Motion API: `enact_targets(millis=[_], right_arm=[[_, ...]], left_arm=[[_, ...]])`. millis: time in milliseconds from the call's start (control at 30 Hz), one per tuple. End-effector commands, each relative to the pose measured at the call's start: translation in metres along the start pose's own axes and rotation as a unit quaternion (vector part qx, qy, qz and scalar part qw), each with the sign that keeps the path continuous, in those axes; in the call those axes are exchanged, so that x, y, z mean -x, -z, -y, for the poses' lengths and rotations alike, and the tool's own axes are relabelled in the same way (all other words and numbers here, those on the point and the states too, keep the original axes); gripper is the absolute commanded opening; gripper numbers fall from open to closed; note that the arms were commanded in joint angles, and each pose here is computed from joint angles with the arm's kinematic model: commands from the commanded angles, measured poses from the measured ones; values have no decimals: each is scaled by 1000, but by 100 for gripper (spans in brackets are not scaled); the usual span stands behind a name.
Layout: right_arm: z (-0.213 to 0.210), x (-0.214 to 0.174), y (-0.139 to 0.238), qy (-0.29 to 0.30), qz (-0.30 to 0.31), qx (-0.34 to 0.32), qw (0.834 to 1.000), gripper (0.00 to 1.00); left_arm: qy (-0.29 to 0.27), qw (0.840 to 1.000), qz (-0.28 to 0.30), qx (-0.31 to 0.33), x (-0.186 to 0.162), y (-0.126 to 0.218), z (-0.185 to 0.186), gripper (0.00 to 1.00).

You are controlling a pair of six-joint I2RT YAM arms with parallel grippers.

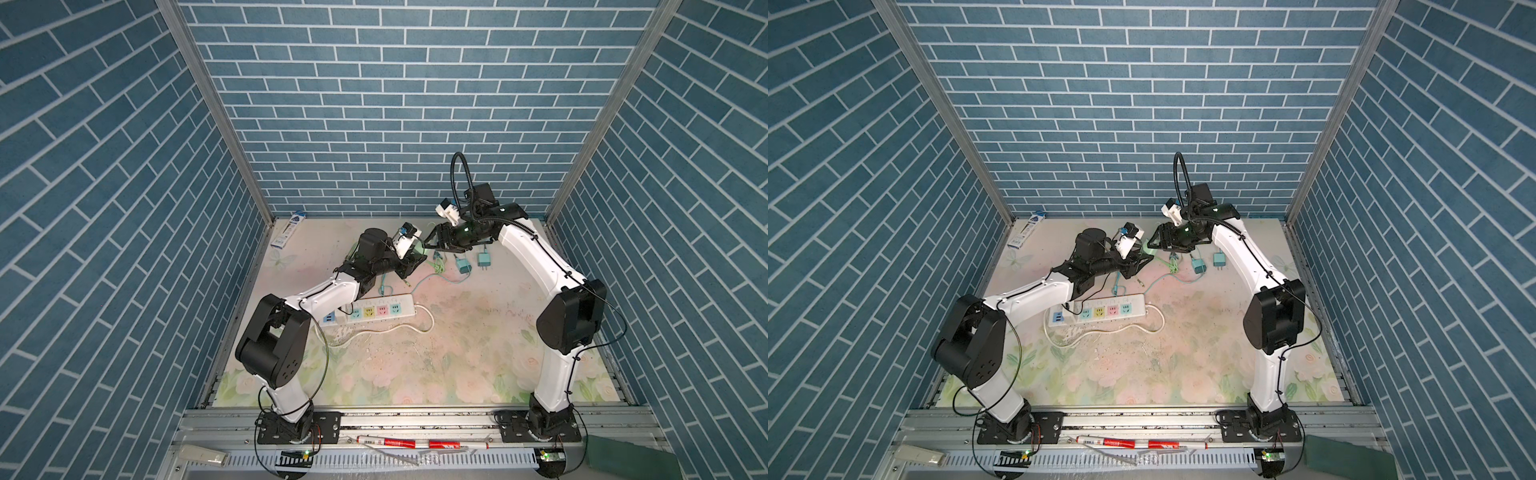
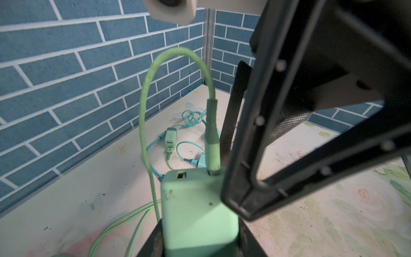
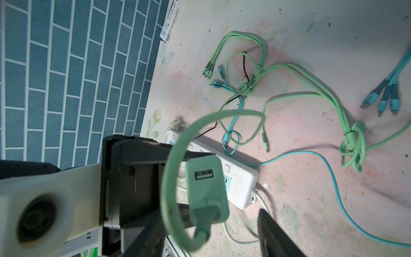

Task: Insert the plug
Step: 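Close the right gripper on the green charger held by the left gripper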

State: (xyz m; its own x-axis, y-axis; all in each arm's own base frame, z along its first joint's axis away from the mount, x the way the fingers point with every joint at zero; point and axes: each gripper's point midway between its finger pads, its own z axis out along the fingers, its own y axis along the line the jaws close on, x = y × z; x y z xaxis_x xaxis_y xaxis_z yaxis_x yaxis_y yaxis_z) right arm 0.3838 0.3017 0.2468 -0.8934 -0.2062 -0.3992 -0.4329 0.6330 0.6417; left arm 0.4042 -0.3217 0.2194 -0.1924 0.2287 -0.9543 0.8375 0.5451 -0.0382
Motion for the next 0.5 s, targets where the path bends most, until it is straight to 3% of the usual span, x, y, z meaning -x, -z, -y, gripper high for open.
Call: enact_targets(millis=[0,467], right_arm=[[-8,0,-4,24,-12,8,1000,64],[-9,1,-11,29,-31,9,999,57]], left_arm=[[-21,1000,19,-9,11,3,8,41],[-34,999,14,-8,-5,12,14,40]])
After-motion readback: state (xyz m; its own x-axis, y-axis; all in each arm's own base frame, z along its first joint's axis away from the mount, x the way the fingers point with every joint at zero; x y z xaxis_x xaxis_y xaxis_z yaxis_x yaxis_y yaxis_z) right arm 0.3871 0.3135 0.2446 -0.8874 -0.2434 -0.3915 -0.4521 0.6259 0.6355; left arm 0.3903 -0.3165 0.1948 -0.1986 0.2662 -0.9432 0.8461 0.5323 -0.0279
